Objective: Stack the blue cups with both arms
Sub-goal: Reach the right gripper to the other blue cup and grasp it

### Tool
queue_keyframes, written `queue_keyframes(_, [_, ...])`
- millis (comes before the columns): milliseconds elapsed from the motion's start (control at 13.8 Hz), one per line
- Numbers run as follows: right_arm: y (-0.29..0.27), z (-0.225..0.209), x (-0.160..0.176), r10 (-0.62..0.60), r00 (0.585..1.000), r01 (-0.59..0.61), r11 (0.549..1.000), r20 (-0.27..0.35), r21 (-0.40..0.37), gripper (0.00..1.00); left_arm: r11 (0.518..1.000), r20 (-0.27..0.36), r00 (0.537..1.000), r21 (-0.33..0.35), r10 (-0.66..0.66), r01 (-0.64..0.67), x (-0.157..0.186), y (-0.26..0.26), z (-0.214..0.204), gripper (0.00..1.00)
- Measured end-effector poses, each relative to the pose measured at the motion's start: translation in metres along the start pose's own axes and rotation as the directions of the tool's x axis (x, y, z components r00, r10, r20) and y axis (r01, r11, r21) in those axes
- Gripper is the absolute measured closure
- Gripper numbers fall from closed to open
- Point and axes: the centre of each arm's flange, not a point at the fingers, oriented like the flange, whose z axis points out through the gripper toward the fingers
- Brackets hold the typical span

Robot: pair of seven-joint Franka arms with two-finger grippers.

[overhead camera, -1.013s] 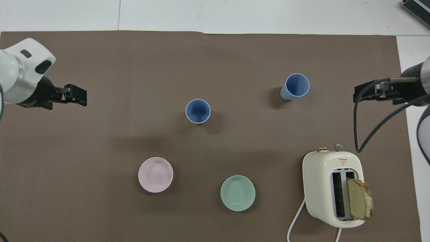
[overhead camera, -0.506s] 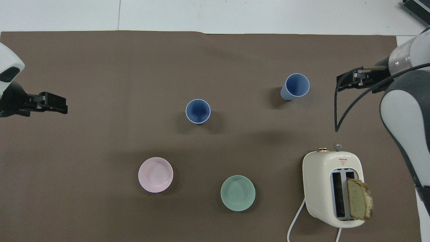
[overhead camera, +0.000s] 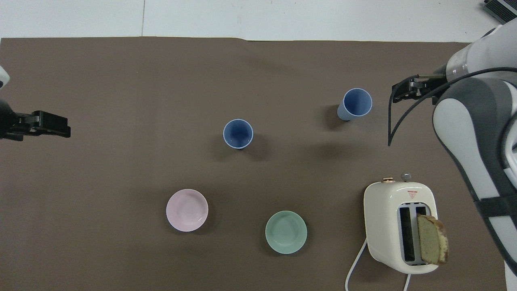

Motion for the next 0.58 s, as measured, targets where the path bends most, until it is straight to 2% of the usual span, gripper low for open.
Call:
queue_keyframes(217, [-0.003,0.031,0.003,-0.004,1.000,0.004,1.000,0.015,0.001,0.00,1.000,0.028,1.000,0.001,0.003,-0.003,-0.004,0.000,-0.002,0.00])
queue_keyframes(579, [-0.013,0.067,0.005,-0.018,1.000,0.018,1.000,0.012,0.006,0.00,1.000,0.010,1.000,0.000,0.019,-0.019,-0.010,0.001,-0.011,0.00])
